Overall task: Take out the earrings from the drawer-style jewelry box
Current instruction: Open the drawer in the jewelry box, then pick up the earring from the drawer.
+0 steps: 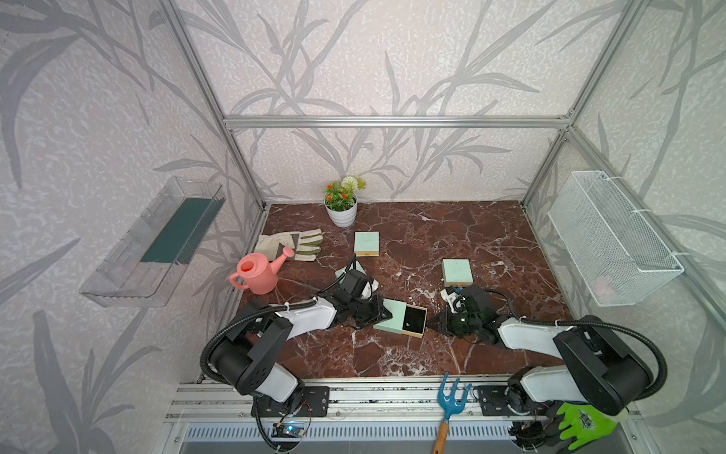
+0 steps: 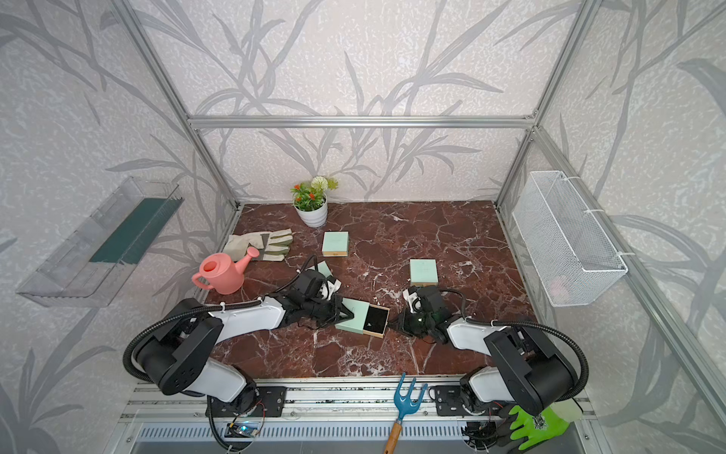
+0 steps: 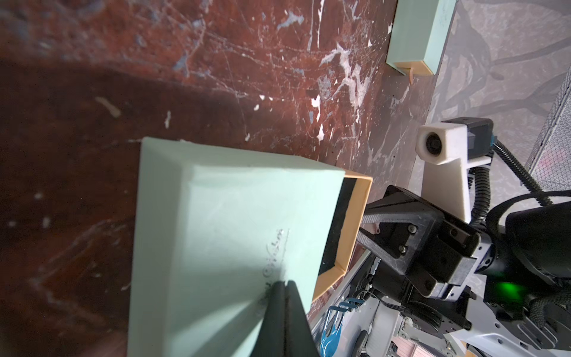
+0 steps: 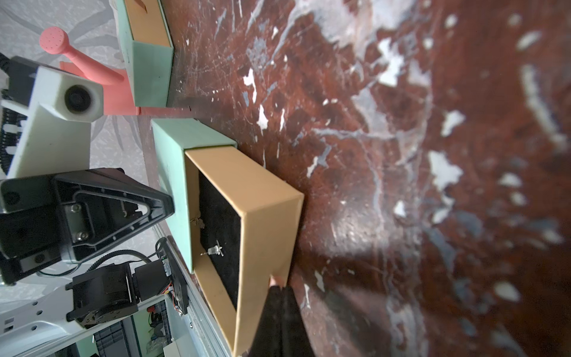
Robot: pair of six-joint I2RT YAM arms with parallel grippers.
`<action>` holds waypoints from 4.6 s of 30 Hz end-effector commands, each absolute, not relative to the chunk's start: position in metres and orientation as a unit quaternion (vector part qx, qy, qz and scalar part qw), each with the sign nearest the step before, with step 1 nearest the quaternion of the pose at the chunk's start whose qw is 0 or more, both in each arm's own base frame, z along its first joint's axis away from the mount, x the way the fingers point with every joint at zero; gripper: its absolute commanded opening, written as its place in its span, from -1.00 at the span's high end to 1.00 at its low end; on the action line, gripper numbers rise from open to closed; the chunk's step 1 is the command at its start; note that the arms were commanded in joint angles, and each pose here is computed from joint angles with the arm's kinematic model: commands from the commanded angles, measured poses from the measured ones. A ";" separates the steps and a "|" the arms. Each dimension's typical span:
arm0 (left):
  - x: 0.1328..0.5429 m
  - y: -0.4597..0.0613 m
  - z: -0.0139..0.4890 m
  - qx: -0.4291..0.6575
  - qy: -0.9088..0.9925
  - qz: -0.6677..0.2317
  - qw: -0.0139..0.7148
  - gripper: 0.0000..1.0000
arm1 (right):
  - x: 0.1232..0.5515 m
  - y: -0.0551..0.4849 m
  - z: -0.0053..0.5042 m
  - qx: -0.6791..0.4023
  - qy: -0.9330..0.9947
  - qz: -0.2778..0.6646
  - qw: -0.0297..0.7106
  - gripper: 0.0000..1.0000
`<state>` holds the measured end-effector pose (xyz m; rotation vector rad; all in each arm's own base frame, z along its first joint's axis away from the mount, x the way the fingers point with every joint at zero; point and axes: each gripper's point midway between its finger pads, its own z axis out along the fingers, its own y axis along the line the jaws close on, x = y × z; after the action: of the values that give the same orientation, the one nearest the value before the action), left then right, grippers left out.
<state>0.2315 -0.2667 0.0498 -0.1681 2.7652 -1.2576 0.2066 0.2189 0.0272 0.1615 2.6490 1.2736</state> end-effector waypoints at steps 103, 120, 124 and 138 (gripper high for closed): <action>0.217 -0.207 0.187 -0.003 0.880 -0.393 0.266 -0.79 | 0.203 0.271 0.049 -0.181 0.959 0.187 0.113 0.56; 0.220 -0.207 0.183 -0.009 0.882 -0.392 0.262 -0.79 | 0.202 0.273 0.043 -0.185 0.960 0.180 0.108 0.68; 0.221 -0.208 0.182 -0.010 0.883 -0.392 0.260 -0.79 | 0.203 0.274 0.043 -0.186 0.959 0.182 0.108 0.75; 0.221 -0.206 0.176 -0.015 0.885 -0.389 0.255 -0.78 | 0.205 0.277 0.048 -0.186 0.958 0.188 0.114 0.90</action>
<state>0.2191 -0.2079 0.1778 -0.0371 2.4107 -1.0671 0.2019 0.2722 0.0387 -0.5368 2.8297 0.5441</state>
